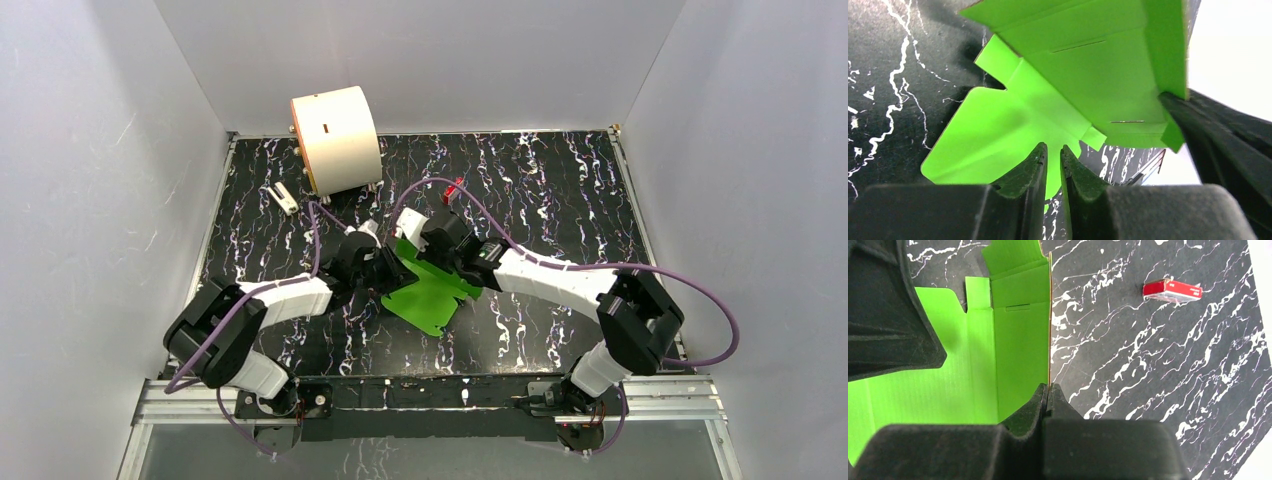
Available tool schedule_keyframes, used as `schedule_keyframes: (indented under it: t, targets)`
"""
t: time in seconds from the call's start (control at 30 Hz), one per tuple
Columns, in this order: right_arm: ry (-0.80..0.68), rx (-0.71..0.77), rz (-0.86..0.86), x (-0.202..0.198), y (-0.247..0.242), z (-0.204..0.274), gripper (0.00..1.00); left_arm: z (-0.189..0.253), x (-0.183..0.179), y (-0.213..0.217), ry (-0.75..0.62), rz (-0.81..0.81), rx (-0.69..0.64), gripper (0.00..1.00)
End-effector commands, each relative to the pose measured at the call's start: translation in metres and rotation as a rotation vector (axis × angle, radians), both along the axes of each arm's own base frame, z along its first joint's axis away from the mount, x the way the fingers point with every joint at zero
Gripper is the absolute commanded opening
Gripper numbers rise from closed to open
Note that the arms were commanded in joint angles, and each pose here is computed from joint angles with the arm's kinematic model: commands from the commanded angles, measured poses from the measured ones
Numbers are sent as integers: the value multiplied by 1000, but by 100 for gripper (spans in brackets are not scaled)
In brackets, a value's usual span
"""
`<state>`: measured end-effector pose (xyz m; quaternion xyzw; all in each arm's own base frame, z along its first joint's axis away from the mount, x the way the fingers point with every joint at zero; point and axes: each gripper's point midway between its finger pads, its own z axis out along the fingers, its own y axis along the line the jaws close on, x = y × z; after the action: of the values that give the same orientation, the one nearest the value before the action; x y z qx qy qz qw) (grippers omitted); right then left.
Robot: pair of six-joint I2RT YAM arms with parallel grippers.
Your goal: Fold the paper box
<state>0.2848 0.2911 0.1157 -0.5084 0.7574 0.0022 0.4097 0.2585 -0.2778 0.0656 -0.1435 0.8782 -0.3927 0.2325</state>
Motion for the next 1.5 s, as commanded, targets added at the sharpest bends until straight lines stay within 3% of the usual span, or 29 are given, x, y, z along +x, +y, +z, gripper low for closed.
schedule_keyframes:
  t: [0.0, 0.63, 1.13, 1.3, 1.47]
  targets:
    - [-98, 97, 21, 13, 20, 48, 0, -16, -8, 1, 42, -10, 29, 14]
    - [46, 247, 151, -27, 43, 82, 1, -58, -3, 5, 112, 20, 130, 10]
    - [164, 252, 130, -61, 60, 43, 1, -81, -7, 9, 161, 82, 130, 9]
    - [148, 232, 88, -59, 56, 36, 1, -77, -9, 7, 156, 83, 107, 9]
    - [41, 220, 14, -42, 42, 46, 1, -60, -7, 8, 110, 75, 94, 10]
